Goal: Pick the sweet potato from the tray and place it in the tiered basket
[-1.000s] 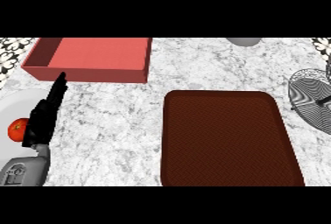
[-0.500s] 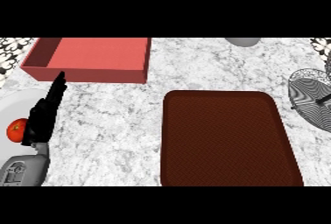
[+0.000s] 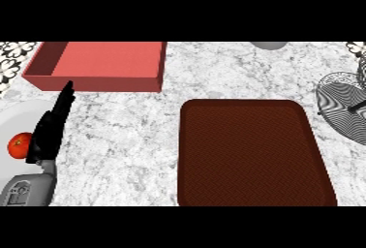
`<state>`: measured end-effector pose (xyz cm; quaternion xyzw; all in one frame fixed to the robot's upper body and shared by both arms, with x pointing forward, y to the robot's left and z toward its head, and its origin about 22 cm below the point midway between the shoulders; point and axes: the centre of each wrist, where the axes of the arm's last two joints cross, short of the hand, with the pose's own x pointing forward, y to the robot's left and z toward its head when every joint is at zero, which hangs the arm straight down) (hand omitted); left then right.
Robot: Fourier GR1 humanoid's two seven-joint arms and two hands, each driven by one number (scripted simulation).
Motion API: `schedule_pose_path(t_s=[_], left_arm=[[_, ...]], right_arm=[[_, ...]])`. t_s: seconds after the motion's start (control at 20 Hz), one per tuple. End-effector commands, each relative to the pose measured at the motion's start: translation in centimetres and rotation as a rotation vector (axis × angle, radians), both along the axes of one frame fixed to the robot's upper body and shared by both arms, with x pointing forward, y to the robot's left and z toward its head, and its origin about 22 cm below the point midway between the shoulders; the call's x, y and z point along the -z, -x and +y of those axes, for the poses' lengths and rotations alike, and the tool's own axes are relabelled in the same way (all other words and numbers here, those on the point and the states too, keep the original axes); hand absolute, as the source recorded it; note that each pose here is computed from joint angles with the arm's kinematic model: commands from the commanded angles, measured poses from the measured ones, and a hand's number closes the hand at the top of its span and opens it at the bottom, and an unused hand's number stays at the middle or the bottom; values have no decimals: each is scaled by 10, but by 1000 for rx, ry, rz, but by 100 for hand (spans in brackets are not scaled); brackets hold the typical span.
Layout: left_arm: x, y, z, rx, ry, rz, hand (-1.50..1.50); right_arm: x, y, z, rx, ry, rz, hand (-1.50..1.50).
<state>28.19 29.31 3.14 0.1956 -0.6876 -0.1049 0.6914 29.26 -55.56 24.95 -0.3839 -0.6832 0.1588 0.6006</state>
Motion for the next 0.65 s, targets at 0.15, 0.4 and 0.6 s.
schedule_pose_path(t_s=[0.15, 0.4, 0.6], left_arm=[[-16, -3, 25, 13, -2, -29, 0], [-7, 1, 8, -3, -3, -23, 0], [-5, 5, 7, 4, 4, -16, 0]], right_arm=[[-25, 66, -59, 79, -141, 95, -150], [-4, 120, -88, 50, -176, 71, -150], [-4, 141, -97, 37, -227, 1, -150]])
